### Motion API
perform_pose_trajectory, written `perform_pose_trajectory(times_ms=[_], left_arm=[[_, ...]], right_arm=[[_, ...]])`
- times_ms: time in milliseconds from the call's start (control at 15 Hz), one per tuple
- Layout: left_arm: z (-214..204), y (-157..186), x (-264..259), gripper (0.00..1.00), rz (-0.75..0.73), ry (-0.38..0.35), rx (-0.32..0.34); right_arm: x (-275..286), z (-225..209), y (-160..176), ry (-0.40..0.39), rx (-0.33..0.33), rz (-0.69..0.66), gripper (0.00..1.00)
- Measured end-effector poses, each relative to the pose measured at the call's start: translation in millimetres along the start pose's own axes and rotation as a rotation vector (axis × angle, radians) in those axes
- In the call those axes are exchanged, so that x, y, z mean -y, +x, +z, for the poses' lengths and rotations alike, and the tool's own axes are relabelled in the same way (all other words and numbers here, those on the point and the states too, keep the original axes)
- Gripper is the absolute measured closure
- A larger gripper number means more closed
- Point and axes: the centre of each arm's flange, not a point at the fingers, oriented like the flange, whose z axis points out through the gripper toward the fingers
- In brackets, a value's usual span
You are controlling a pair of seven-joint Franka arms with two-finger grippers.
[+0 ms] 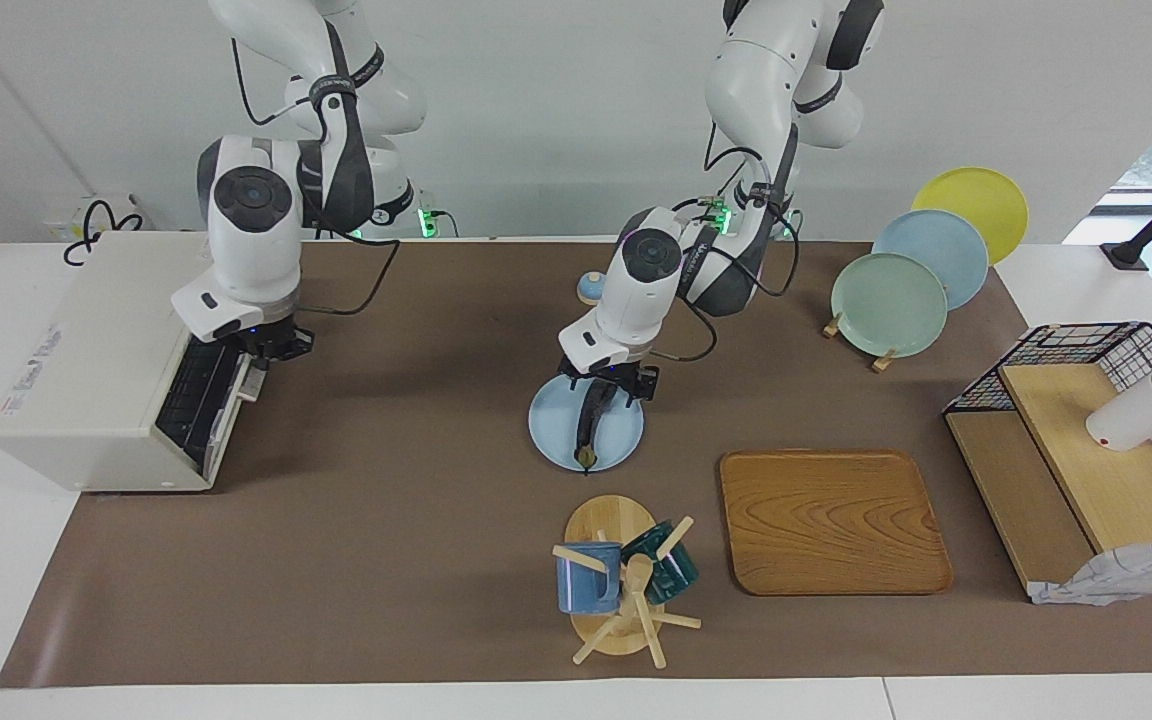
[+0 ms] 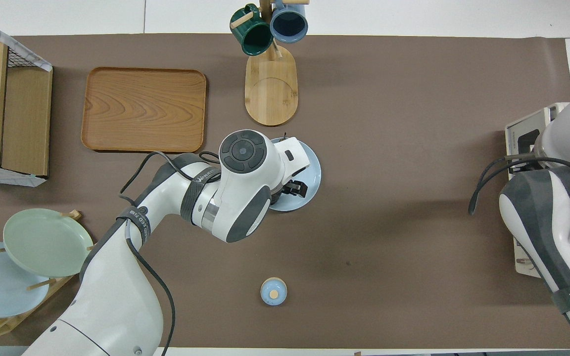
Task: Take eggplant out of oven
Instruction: 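Grasp the eggplant with the left gripper while the right gripper retracts, then carry the eggplant with the left gripper toward the wooden tray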
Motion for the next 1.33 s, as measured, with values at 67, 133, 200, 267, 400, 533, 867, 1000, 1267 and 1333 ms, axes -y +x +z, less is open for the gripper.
perform_pose_trajectory(times_ms=[67, 133, 200, 267, 400, 533, 867, 1000, 1267, 1333], left_arm=[[0.4, -0.3, -0.4, 0.02, -0.005, 0.0, 0.0], [0.5, -0.5, -1.0, 0.02, -0.011, 0.0, 0.0], [0.7, -0.7, -1.9, 0.04, -0.015, 0.0, 0.0], [0.8, -0.9, -2.5, 0.07, -0.018, 0.0, 0.0], [2.4, -1.9, -2.2, 0.1, -0.022, 0.002, 0.003], [6.6, -4.3, -0.5, 0.15, -0.026, 0.005, 0.012], [12.3, -6.3, 4.1, 0.36, -0.034, 0.009, 0.012], [12.0, -5.7, 5.6, 0.41, -0.037, 0.01, 0.01], [7.2, -2.7, 7.4, 0.58, -0.042, 0.008, 0.0], [4.1, -1.4, 8.6, 0.58, -0.044, 0.008, -0.005]], right_arm=[[-1.5, -0.1, 0.0, -0.001, 0.001, -0.001, 0.94], [-2.2, -0.4, 0.0, 0.004, 0.003, -0.006, 0.94], [-3.0, -1.6, 0.2, 0.019, 0.008, -0.011, 0.93], [-5.5, -3.6, 0.8, 0.048, 0.017, -0.01, 0.9], [-21.4, -8.3, 0.6, 0.119, 0.052, -0.013, 0.71], [-38.8, -21.1, 1.3, 0.193, 0.054, -0.008, 0.62], [-32.2, -56.8, 7.7, 0.288, -0.003, -0.002, 0.34], [-29.7, -70.6, 5.3, 0.317, 0.001, -0.004, 0.18], [-42.6, -108.0, -22.1, 0.318, 0.022, 0.001, 0.0], [-45.7, -116.5, -30.5, 0.316, 0.024, 0.002, 0.0]])
